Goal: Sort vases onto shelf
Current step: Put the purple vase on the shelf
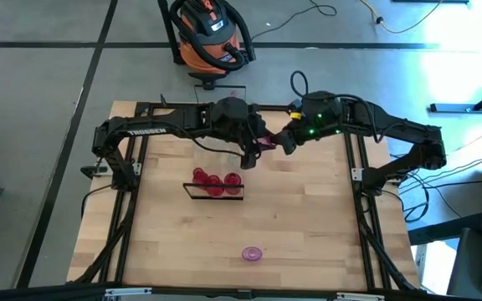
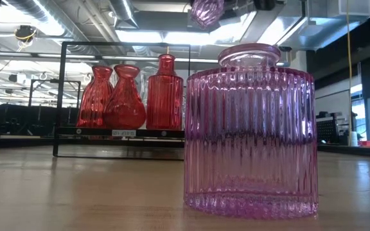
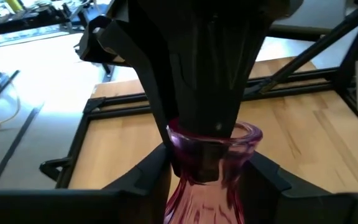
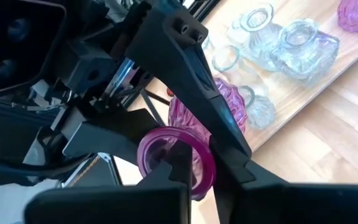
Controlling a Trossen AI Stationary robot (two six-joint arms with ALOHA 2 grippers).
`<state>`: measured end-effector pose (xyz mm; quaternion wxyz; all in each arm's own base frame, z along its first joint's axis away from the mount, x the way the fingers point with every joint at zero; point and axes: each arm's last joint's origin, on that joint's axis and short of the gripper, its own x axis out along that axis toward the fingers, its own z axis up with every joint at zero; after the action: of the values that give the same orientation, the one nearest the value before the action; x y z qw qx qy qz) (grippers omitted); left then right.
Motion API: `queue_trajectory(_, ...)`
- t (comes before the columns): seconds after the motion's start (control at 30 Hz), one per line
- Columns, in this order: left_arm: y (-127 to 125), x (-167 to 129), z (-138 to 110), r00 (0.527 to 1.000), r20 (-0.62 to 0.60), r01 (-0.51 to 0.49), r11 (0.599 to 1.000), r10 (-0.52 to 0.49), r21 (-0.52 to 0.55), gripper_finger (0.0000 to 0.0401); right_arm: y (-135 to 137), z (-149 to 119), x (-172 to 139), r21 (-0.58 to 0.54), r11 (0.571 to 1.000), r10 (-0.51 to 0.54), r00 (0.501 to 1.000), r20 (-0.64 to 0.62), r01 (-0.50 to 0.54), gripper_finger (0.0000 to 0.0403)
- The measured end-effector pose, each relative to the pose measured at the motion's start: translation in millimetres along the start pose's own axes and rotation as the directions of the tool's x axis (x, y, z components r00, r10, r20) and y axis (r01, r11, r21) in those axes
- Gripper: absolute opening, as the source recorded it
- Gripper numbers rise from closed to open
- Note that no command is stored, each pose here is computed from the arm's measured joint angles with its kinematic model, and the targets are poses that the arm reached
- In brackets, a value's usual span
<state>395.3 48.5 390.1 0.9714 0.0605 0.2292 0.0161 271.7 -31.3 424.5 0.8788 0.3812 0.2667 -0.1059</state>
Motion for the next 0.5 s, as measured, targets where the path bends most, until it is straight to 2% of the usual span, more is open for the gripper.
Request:
queue_trajectory(0.37, -5, -1, -9, 0.991, -0.118, -0.072, 0.996, 0.067, -0.042, 0.0119, 0, 1, 3, 0.008, 1.000, 0.006, 1.000, 0.006, -0.006, 0.0108)
queue_trajectory(0.43, -7, -1, -14, 0.981, -0.171, -0.102, 0.994, 0.094, -0.038, 0.0119, 0, 1, 0, 0.007, 1.000, 0.009, 1.000, 0.006, -0.009, 0.0114)
queue_trajectory(0.5, -7, 3, -23, 0.964, -0.239, -0.129, 0.991, 0.119, -0.027, 0.0118, 5, 3, -8, 0.011, 0.999, 0.053, 0.998, 0.032, -0.053, 0.0115)
